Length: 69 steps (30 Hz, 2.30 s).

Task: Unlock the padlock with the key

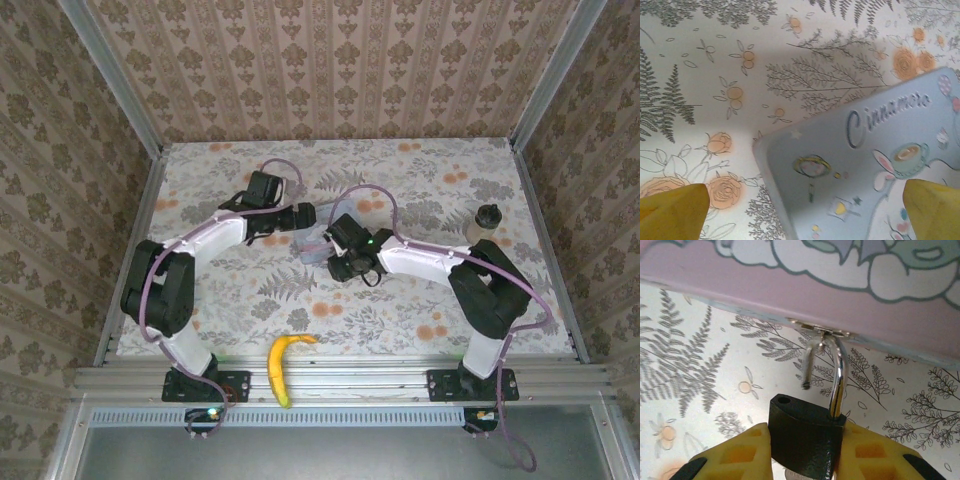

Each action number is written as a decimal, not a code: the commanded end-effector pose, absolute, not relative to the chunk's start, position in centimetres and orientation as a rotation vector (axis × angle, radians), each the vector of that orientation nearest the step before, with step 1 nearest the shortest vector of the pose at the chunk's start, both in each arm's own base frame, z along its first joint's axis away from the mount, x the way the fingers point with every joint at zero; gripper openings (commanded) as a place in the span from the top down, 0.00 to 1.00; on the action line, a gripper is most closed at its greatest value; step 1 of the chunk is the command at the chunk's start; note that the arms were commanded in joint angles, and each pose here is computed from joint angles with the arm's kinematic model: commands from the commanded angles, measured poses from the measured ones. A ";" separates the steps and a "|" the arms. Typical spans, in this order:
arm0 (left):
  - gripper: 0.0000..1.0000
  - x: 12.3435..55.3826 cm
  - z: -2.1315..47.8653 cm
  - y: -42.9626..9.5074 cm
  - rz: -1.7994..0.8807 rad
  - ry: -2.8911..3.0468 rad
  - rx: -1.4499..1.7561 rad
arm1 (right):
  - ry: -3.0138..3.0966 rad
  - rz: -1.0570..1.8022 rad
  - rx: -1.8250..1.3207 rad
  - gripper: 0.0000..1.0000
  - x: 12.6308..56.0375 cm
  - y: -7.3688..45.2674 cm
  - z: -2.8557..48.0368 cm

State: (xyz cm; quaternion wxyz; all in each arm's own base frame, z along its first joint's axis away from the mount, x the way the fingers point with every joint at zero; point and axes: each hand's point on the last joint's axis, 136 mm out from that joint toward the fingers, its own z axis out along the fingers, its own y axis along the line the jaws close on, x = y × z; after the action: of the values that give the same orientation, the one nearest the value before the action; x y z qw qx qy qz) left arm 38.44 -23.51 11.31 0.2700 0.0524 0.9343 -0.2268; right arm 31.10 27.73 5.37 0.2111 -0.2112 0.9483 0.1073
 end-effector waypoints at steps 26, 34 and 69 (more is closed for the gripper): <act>0.00 32.2 5.5 -21.3 -0.342 2.686 0.173 | 2.608 0.468 -0.294 0.95 32.5 26.9 5.5; 0.00 32.0 4.8 -21.3 -0.330 2.711 0.181 | 2.603 0.489 -0.185 0.96 32.6 26.7 5.5; 0.00 31.5 3.0 -20.9 -0.354 2.771 0.141 | 2.383 0.804 0.241 0.98 35.0 24.1 8.5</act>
State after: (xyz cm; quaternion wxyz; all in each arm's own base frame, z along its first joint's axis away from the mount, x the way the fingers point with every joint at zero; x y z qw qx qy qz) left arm 34.08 -24.55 7.78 0.2426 0.0661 0.9470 -0.1998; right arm 33.07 25.18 6.52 0.2595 0.0485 0.9185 0.2944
